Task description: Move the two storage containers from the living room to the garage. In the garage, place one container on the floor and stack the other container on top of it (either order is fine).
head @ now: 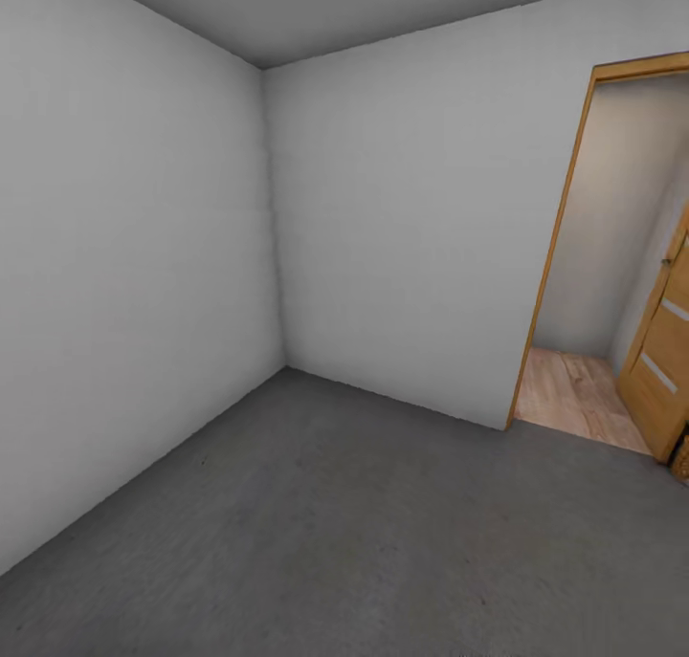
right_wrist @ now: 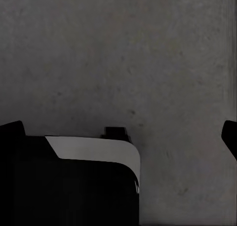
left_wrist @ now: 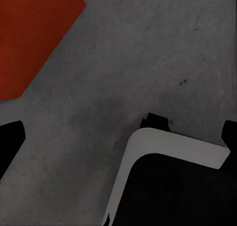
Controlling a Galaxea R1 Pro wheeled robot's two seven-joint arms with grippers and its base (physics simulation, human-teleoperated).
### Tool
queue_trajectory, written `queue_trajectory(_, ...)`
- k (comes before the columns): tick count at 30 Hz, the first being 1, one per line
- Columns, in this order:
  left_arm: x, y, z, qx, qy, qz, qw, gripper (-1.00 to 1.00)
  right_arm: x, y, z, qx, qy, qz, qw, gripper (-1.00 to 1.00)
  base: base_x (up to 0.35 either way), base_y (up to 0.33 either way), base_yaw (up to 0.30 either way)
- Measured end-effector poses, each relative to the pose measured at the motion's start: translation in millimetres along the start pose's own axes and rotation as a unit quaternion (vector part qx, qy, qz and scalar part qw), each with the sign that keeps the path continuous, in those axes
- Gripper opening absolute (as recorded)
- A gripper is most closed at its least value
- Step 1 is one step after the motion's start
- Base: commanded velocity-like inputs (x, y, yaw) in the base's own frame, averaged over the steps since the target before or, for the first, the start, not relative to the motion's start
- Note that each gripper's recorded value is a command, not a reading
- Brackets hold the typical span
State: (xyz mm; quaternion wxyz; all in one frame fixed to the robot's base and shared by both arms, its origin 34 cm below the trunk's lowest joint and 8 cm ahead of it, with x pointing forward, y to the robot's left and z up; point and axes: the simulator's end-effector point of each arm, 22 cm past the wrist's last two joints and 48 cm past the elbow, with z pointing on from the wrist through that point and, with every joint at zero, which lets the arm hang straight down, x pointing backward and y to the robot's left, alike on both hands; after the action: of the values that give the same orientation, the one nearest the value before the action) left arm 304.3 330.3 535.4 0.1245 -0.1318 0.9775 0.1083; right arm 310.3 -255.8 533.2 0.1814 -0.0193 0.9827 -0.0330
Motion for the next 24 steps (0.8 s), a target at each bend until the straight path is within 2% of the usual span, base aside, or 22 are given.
queue_trajectory(3, 0.0, 0.0, 0.0, 0.000, 0.000, 0.000, 1.0000, 1.00, 0.2, -3.2, 0.2, 0.002, 0.000, 0.000, 1.0000, 1.00, 0.000, 0.000, -0.297)
queue_trajectory(6, 0.2, -1.0, -0.2, 0.001, 0.000, -0.001, 1.0000, 1.00, 0.8, -15.7, 0.7, 0.010, 0.000, -0.001, 0.9999, 1.00, 0.000, 0.000, -0.297)
queue_trajectory(24, 0.1, -0.6, -0.1, 0.000, 0.000, -0.001, 1.0000, 1.00, 1.3, -9.5, 0.5, 0.002, 0.001, -0.001, 1.0000, 1.00, 0.000, 0.000, -0.297)
